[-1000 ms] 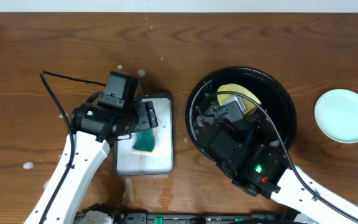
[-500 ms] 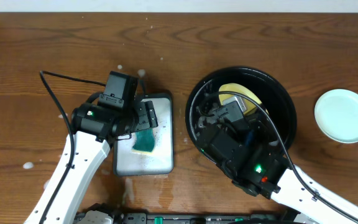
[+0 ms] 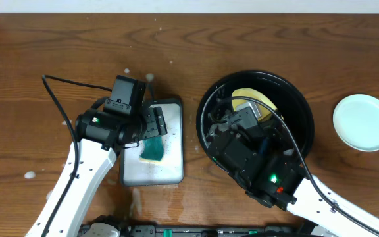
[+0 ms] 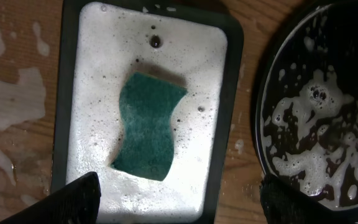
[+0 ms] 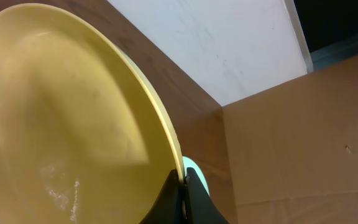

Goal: Clean dirty plates on tray and stack at the side
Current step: 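Carry the yellow plate right and stack it on the green plates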

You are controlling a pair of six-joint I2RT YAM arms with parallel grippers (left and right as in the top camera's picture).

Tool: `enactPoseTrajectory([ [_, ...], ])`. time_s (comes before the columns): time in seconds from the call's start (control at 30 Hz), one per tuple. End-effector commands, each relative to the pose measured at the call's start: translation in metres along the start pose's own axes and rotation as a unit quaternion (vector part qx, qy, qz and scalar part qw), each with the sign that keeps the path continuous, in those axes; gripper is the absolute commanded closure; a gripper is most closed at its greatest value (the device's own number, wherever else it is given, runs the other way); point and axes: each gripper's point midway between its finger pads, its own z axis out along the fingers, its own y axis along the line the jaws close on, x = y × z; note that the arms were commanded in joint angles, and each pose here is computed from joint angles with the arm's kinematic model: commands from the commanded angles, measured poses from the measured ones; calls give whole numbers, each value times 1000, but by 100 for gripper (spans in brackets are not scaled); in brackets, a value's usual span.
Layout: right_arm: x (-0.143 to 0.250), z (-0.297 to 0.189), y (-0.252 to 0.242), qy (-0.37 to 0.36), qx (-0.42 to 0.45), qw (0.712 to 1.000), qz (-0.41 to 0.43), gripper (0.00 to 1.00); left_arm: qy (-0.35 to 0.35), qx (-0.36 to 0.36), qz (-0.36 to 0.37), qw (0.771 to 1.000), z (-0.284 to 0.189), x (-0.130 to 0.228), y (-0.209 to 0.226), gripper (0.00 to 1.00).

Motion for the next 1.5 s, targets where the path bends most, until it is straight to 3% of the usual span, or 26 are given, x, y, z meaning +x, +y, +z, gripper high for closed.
enactPoseTrajectory([
  [0.0,-5,-4,-11,-10,19,1000,13,99,-3,2,0,1000,-3,-3,-1,18],
  [0.23,-2,3,-9,3,3,999,48,99,-3,2,0,1000,-3,-3,-1,18],
  [0.43,26,41,16,95,-117,976,156,99,-3,2,0,1000,-3,-3,-1,18],
  [0.57,45,75,21,155,-216,928,260,99,-4,2,0,1000,-3,-3,-1,18],
  [0.77,87,121,-20,188,-304,813,459,99,-3,2,0,1000,-3,-3,-1,18],
  [0.87,127,145,-56,195,-283,764,545,99,-3,2,0,1000,-3,-3,-1,17],
  [1.07,238,194,-102,250,-152,674,678,99,-3,2,0,1000,-3,-3,-1,18],
  [1.37,332,211,-94,346,-45,646,679,99,-3,2,0,1000,-3,-3,-1,17],
  [1.4,336,210,-92,353,-42,645,676,95,-4,2,0,1000,-3,-3,-1,17],
  [1.47,333,210,-92,348,-50,643,680,61,-3,2,0,1000,-3,-3,-1,18],
])
